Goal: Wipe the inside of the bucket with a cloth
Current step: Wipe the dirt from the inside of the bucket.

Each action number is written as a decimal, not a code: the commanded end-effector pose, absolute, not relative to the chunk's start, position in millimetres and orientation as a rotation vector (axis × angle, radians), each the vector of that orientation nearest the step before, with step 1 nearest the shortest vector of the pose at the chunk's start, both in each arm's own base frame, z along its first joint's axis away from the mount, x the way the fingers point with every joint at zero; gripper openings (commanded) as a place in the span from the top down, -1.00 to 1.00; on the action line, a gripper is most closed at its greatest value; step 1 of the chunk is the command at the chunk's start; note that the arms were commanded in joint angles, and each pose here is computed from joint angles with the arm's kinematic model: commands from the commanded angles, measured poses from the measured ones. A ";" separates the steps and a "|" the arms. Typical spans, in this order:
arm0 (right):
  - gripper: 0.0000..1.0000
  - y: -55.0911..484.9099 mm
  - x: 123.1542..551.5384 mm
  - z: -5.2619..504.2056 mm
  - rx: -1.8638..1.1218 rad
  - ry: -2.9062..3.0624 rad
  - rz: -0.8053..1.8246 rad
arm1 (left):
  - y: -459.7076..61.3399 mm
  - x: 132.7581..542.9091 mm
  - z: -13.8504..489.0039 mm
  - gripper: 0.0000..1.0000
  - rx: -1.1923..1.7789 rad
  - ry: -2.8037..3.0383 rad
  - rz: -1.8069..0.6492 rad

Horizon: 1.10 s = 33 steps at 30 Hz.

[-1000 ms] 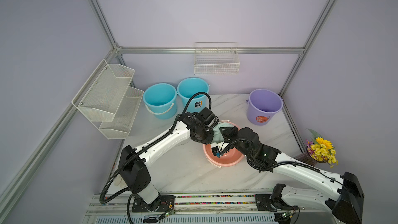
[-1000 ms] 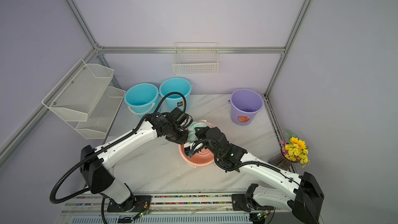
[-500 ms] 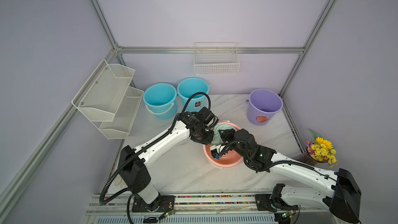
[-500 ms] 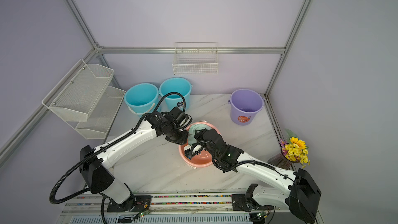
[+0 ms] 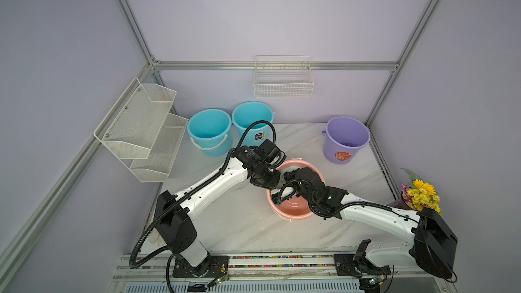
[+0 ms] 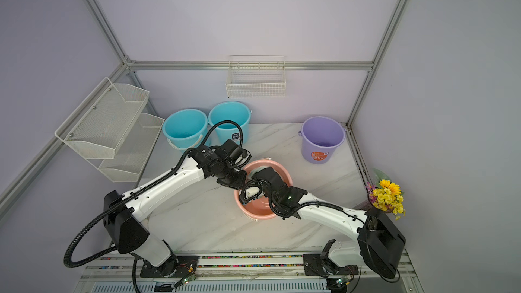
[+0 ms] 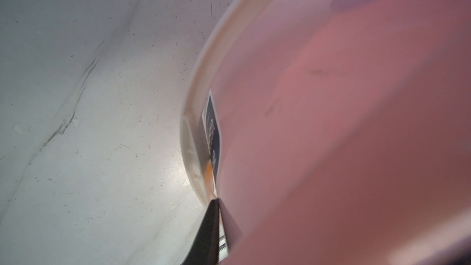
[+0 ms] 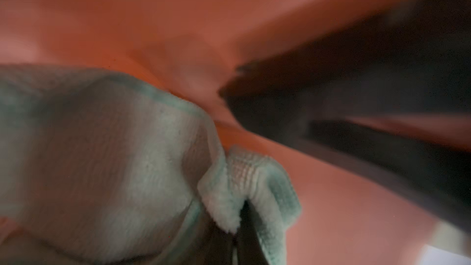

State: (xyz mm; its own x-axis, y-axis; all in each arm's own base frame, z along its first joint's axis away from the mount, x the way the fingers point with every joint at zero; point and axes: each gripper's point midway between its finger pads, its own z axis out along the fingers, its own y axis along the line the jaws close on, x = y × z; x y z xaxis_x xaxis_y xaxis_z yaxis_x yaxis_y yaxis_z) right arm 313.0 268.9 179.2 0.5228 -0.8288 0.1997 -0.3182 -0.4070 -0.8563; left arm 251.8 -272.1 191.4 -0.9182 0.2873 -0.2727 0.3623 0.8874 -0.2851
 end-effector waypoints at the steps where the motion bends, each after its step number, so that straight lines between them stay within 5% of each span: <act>1: 1.00 272.1 326.2 166.9 -1.953 1.005 -0.754 | -287.6 246.8 232.9 1.00 0.543 2.706 -0.654; 14: 1.00 274.3 324.0 86.3 -2.081 1.170 -0.573 | -287.1 251.3 236.4 1.00 0.526 2.674 -0.638; 33: 1.00 260.0 287.0 244.5 -1.919 0.960 -0.878 | -277.6 259.4 221.4 1.00 0.461 2.713 -0.529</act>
